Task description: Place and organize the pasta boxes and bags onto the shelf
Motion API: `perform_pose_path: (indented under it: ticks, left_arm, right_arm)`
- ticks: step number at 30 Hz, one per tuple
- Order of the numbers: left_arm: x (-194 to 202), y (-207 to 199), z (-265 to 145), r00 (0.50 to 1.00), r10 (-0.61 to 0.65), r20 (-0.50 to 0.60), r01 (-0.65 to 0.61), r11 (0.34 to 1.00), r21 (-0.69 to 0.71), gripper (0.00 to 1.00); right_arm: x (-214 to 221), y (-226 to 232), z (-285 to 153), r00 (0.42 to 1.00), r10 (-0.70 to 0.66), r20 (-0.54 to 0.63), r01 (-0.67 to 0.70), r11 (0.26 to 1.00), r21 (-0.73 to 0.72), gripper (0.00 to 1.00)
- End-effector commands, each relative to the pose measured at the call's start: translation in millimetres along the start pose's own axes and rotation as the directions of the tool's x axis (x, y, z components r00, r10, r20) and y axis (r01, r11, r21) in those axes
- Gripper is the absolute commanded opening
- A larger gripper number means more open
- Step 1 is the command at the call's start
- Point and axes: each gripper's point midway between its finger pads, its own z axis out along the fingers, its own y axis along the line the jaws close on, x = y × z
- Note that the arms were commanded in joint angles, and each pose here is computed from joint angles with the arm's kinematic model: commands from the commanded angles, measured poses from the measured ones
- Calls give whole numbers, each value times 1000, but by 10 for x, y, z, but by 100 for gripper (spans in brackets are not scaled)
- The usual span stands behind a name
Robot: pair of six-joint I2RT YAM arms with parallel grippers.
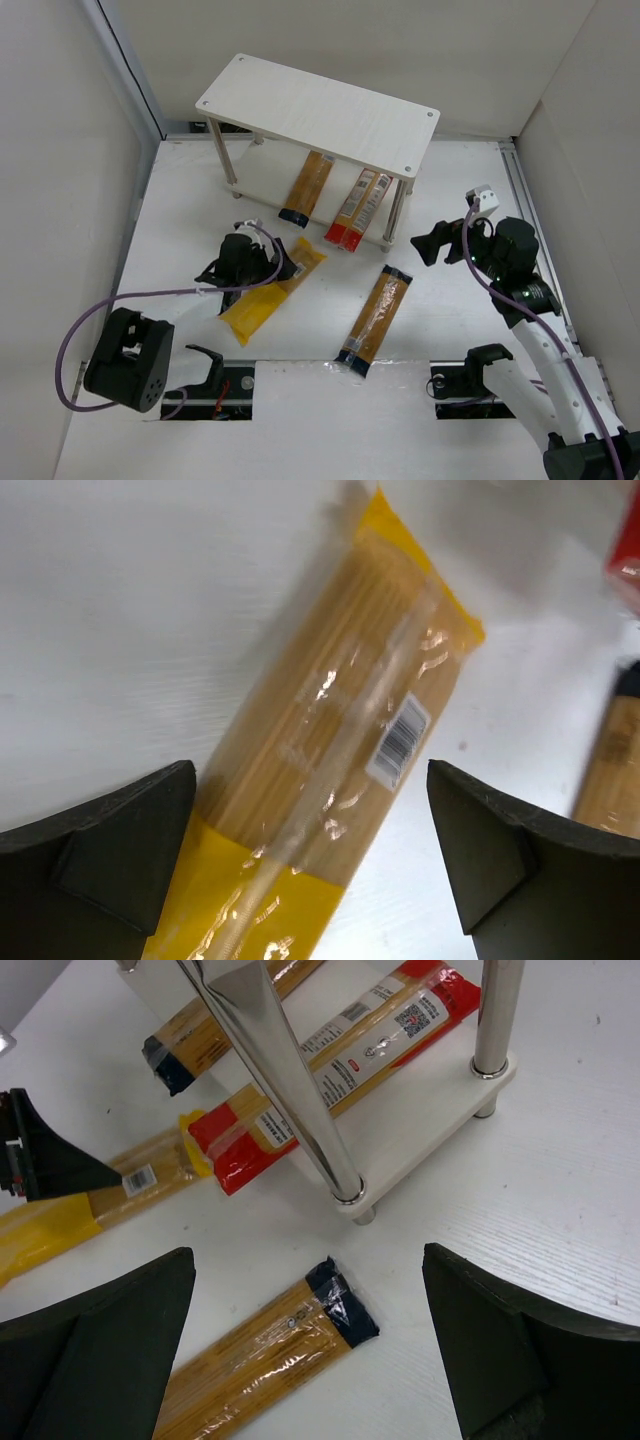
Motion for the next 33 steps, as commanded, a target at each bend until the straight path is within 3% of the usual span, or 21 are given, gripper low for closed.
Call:
perform_pose_path:
  ticks: [1,4,7,14,15,17,18,20,23,25,26,27,29,31,33]
  left_arm:
    - [406,-122,-42,991,-55,-124,62,997,51,100]
    - [823,-90,-56,968,-33,-250,25,999,-35,100]
    - [918,-285,-70,962,67,-266,-89,994,-70,100]
    - [1244,-610,-114,892,266,-366,-325,939,-110,100]
    - [1368,-484,-122,854,297,-428,-391,908,-151,100]
    - [1408,-635,-91,827,360,-432,-465,870,-166,100]
    - [1513,-524,-100,794,370,-483,-514,832,-208,100]
    - [1394,-670,-54,832,355,-427,-497,818,-289,100]
    - [1177,-781,-72,847,380,-371,-499,808,-313,100]
    - [918,-999,-106,871,395,-292,-469,844,-258,100]
    - [946,-1109,-127,864,396,-312,-459,873,-163,100]
    - [922,-1220,-161,832,466,-299,-507,859,-69,100]
    - [834,-1507,-262,830,510,-224,-507,859,77,100]
    - [979,-1651,-403,786,574,-231,-522,815,249,100]
    - [1060,-1686,-438,762,608,-223,-537,786,307,100]
  right_arm:
    - [-271,127,-23,995,-51,89,56,997,-50,100]
    - [-289,136,-42,994,-54,98,59,997,-51,100]
    - [-308,155,-42,993,-57,105,64,996,-61,100]
    - [-308,155,-42,993,-57,105,64,996,-61,100]
    - [-305,171,-43,993,-57,104,65,995,-70,100]
    - [-305,171,-43,993,-57,104,65,995,-70,100]
    - [-301,187,-45,993,-58,103,66,995,-79,100]
    - [-301,187,-45,993,-58,103,66,995,-79,100]
    - [-286,180,-34,993,-58,104,66,995,-79,100]
    - [-286,180,-34,993,-58,104,66,995,-79,100]
    - [-282,198,-35,993,-58,103,67,994,-90,100]
    - [-282,199,-35,993,-58,103,67,994,-90,100]
    - [-300,208,-54,992,-61,111,71,993,-91,100]
    - [-320,237,-82,990,-65,121,78,992,-100,100]
    - [-320,237,-82,990,-65,121,78,992,-100,100]
